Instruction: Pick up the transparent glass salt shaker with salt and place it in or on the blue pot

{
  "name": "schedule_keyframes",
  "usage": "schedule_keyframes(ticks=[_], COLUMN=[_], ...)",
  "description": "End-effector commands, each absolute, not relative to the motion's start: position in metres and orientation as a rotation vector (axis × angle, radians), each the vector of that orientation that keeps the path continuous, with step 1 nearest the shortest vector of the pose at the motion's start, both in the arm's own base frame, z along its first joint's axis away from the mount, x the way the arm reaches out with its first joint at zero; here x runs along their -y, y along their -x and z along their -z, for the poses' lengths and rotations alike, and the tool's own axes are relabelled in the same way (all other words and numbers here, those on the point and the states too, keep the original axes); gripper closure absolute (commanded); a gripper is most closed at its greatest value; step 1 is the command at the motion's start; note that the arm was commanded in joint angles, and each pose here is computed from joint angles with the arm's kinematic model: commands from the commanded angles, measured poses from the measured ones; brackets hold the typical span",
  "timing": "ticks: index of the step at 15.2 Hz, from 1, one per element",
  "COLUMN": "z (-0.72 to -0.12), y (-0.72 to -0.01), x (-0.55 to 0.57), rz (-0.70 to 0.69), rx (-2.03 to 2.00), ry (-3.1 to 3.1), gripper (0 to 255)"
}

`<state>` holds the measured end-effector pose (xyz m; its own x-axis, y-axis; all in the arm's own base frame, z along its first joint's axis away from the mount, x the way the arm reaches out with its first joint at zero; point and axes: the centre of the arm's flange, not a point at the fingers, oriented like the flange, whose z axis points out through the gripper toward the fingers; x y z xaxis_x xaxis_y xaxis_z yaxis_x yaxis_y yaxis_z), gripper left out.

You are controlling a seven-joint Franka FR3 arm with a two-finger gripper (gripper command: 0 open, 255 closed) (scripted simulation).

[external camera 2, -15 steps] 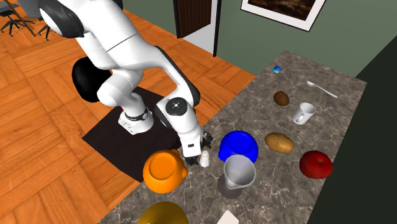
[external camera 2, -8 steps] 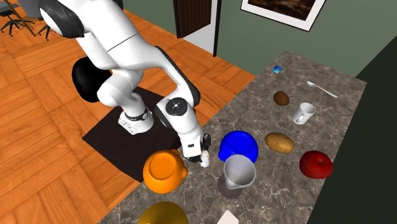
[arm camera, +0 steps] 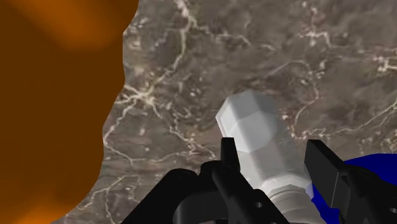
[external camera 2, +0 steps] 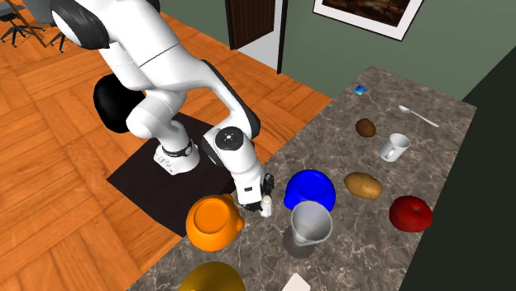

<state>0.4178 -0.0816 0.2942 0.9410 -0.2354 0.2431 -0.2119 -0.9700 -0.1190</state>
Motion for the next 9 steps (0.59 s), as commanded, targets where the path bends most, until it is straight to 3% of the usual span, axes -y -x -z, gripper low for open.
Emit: schedule_keyframes(ticks=[1, 9], z=[-0.299, -0.341], y=[-0.418, -0.418], x=[0.081, 0.081], rz=[0.391, 0.391], rx=[-0.346, -0.346], ry=[3.005, 3.005], gripper=[255, 255])
